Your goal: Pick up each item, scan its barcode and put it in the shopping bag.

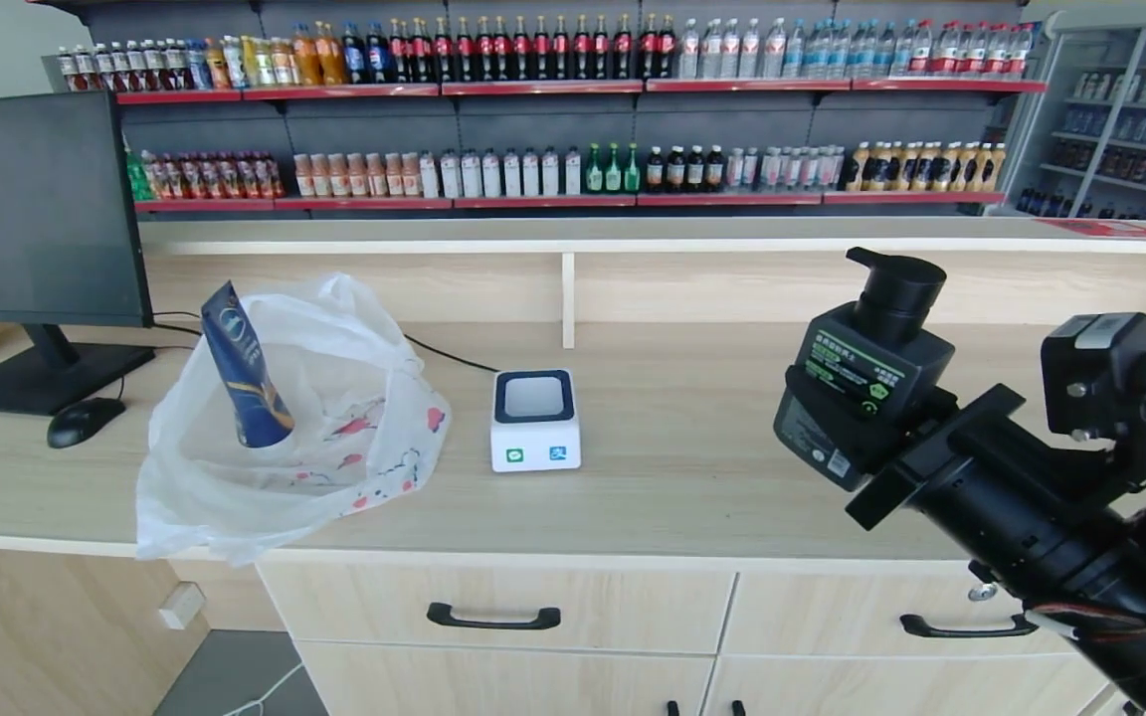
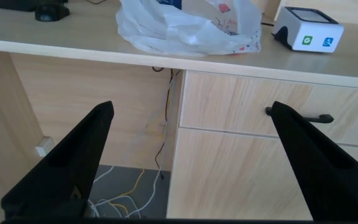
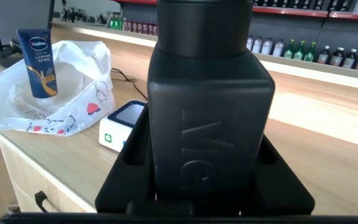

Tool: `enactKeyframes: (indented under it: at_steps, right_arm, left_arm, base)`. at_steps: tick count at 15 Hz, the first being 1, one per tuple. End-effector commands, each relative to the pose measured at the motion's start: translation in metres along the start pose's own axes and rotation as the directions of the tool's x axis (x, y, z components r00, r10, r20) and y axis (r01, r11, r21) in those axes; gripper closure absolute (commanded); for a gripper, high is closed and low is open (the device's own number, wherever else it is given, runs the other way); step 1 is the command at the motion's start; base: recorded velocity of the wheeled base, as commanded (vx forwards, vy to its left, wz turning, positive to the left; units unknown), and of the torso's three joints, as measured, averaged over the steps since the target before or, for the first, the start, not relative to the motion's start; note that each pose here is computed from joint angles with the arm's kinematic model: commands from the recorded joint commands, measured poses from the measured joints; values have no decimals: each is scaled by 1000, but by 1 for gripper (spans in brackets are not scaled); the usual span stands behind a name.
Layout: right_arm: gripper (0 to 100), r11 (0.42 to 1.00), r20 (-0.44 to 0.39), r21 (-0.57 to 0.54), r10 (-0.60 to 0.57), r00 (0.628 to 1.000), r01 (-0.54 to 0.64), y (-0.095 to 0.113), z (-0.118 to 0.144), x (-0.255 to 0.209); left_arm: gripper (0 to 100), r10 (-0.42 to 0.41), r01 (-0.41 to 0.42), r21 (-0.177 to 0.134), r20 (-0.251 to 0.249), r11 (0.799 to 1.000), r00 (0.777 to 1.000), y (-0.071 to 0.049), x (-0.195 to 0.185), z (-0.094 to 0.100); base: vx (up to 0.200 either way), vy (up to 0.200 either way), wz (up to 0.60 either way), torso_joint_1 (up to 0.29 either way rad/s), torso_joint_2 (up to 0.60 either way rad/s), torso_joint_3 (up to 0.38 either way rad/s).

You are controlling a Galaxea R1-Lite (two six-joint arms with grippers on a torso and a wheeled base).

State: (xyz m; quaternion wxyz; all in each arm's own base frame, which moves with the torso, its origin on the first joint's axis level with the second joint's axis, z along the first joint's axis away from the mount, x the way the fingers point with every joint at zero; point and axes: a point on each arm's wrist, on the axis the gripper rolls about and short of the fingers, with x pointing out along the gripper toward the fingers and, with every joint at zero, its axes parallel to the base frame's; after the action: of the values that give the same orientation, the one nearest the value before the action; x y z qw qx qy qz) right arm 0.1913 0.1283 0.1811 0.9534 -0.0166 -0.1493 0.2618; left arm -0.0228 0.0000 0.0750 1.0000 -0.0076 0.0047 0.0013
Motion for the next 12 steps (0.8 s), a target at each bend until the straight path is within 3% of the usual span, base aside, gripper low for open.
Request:
enactKeyframes:
  at_steps: [1,12]
  right_arm:
    - [100,1000,4,0,-2,1000,2,0,1,0]
    - [100,1000,7,-1,-16,1000,16,-3,2,-1]
  left_arm:
    - [0,1,-1,0,0,1000,1000,0,0,0]
    - [0,1,-1,0,0,1000,1000,0,0,0]
  base:
    - [0,200,0,7,-2,2]
    - [0,200,0,2,2,4]
